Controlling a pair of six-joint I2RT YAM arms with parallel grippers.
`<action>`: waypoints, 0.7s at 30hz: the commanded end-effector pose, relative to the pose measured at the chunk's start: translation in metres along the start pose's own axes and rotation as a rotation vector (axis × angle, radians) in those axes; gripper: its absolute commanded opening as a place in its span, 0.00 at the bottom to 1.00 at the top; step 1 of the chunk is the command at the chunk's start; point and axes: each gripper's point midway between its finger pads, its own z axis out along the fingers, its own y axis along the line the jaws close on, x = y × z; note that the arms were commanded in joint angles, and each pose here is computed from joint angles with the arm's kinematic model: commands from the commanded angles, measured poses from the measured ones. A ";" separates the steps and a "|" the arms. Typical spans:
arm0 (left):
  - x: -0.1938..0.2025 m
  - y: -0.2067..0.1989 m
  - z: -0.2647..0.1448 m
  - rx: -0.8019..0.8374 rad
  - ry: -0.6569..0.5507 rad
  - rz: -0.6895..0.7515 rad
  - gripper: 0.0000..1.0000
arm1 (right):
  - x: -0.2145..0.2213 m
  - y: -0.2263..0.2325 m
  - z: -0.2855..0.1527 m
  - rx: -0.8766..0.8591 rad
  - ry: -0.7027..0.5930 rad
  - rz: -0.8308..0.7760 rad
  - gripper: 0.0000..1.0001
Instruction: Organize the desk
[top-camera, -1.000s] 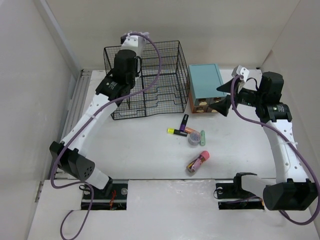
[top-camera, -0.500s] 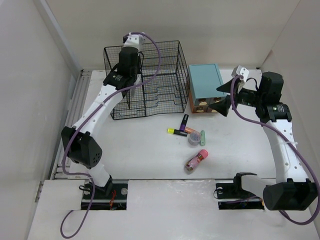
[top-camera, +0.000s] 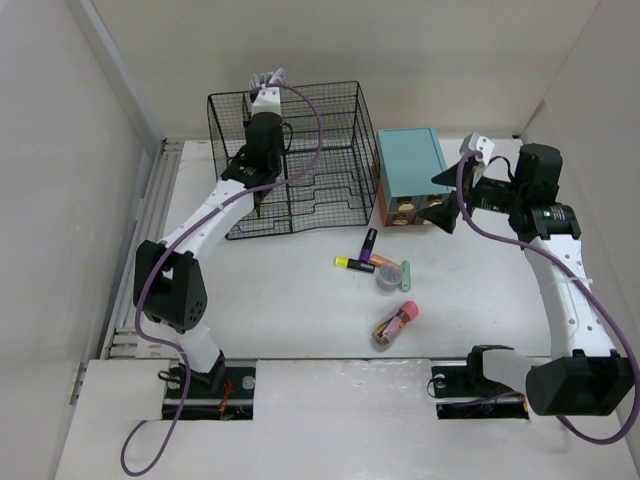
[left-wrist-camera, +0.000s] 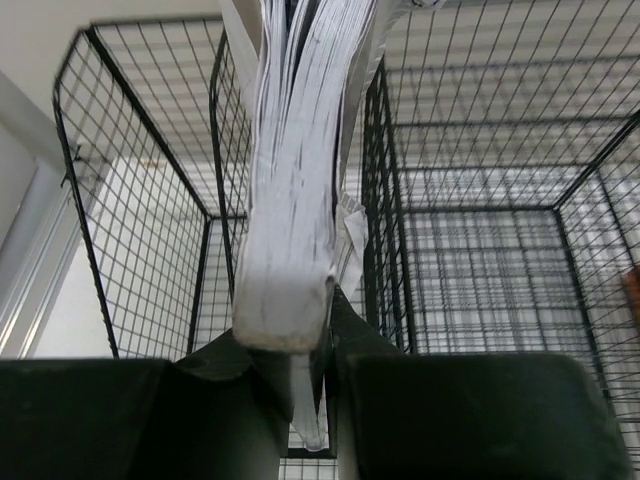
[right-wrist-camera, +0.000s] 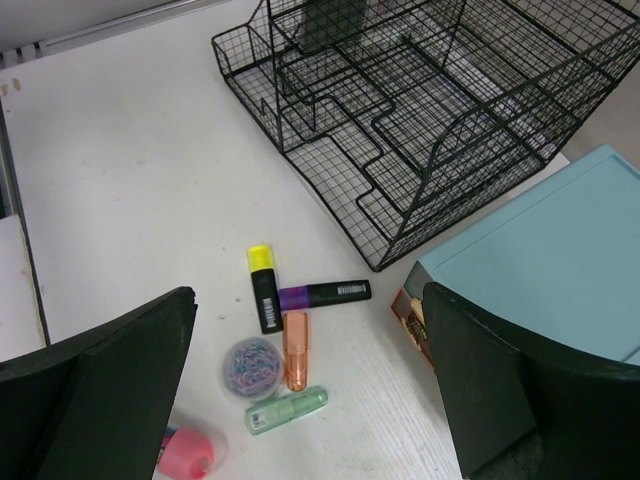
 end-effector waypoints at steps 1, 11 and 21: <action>-0.054 0.010 -0.006 -0.039 -0.235 -0.144 0.00 | -0.002 0.005 -0.001 -0.031 -0.015 -0.039 1.00; -0.026 0.012 -0.003 -0.045 -0.253 -0.192 0.00 | 0.003 0.008 0.000 -0.055 -0.009 -0.036 1.00; 0.011 0.013 0.005 -0.049 -0.197 -0.188 0.00 | 0.007 0.009 0.001 -0.069 -0.003 -0.030 1.00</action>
